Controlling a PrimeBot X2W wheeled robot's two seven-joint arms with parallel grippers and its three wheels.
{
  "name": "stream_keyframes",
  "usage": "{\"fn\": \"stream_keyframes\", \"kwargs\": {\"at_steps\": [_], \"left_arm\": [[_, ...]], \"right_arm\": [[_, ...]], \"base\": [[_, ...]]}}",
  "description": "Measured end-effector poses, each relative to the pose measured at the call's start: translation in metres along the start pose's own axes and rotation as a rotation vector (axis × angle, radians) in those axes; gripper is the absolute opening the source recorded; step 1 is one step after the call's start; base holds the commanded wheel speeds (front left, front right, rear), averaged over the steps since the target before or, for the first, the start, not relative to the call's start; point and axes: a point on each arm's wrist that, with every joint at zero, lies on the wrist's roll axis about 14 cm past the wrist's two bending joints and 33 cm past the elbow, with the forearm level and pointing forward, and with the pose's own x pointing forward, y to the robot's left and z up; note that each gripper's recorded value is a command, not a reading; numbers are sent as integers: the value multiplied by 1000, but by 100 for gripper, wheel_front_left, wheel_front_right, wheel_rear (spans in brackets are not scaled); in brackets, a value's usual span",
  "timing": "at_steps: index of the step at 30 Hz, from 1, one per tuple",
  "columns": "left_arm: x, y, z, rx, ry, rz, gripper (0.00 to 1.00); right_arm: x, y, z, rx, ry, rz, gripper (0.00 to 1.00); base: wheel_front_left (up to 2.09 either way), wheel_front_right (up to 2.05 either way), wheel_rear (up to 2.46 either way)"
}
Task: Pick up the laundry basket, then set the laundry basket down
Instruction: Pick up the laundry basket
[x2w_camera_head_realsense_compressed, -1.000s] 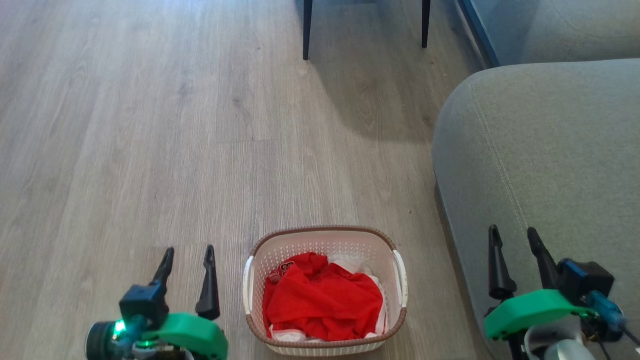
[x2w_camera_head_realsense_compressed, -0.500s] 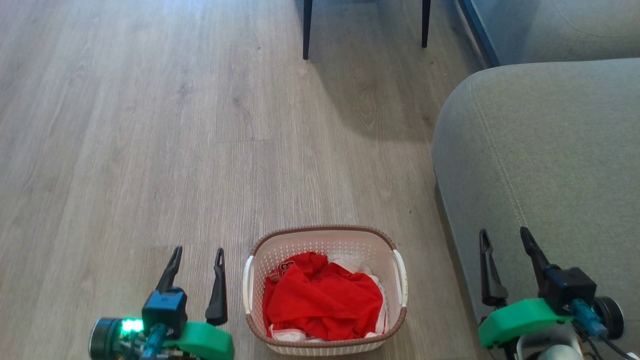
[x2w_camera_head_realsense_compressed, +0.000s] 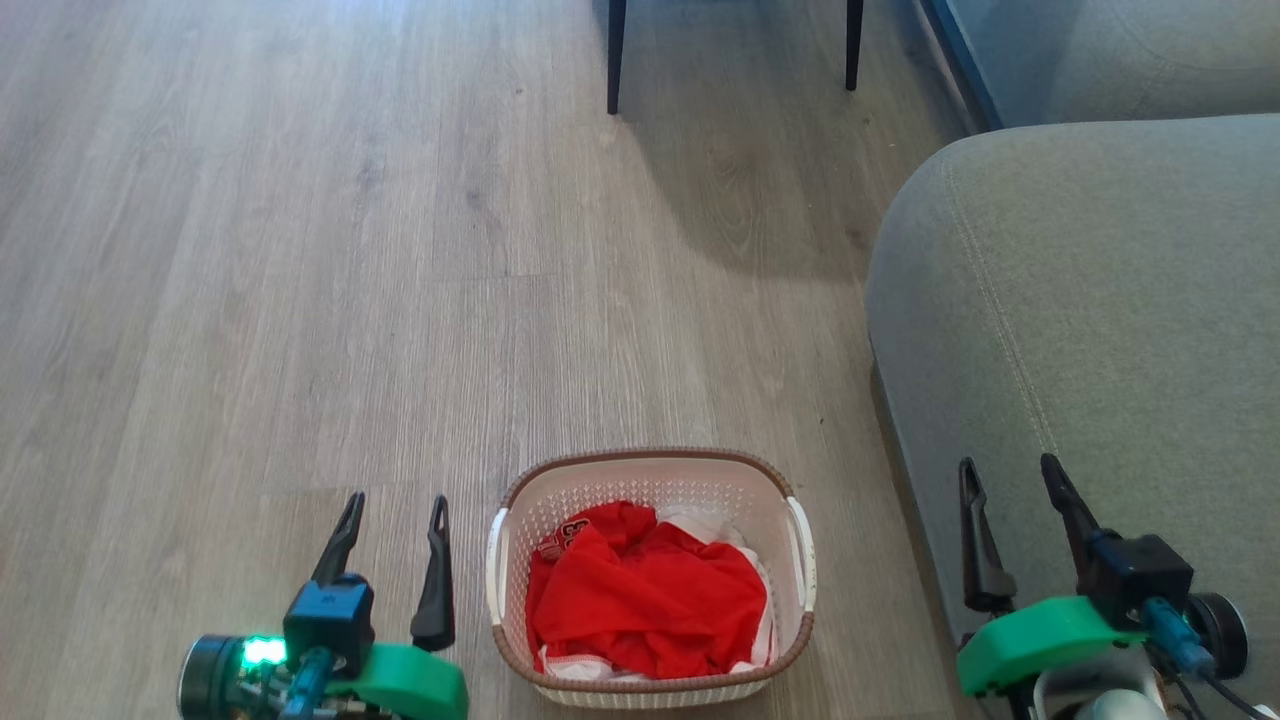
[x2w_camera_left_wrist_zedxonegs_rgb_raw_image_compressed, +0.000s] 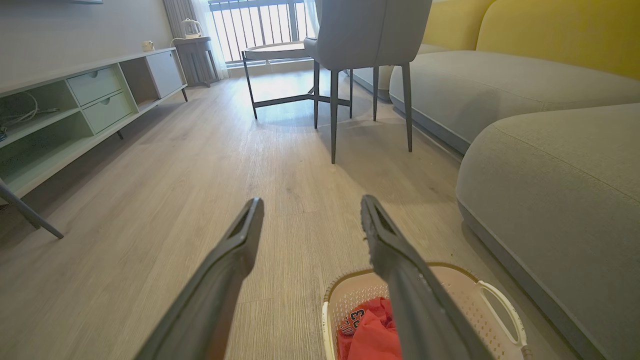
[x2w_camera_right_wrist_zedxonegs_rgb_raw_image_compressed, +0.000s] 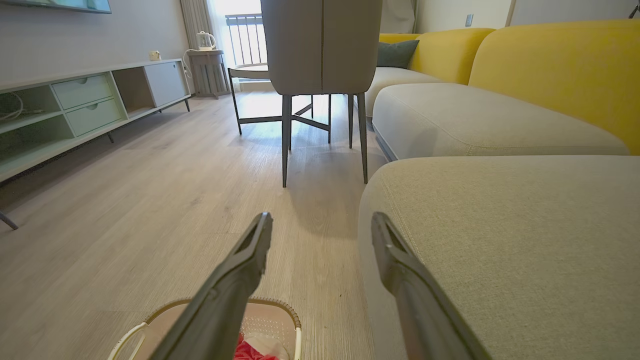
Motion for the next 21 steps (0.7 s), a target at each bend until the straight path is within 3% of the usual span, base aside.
{"fn": "stream_keyframes", "kwargs": {"at_steps": [16, 21], "left_arm": [[6, -2, -18, -8, 59, -8, 100], [28, -1, -34, -36, 105, -11, 100]], "right_arm": [[6, -4, -25, 2, 78, -8, 100], [30, -8, -43, 6, 123, -5, 100]], "base": [[0, 0, 0], [0, 0, 0]]}}
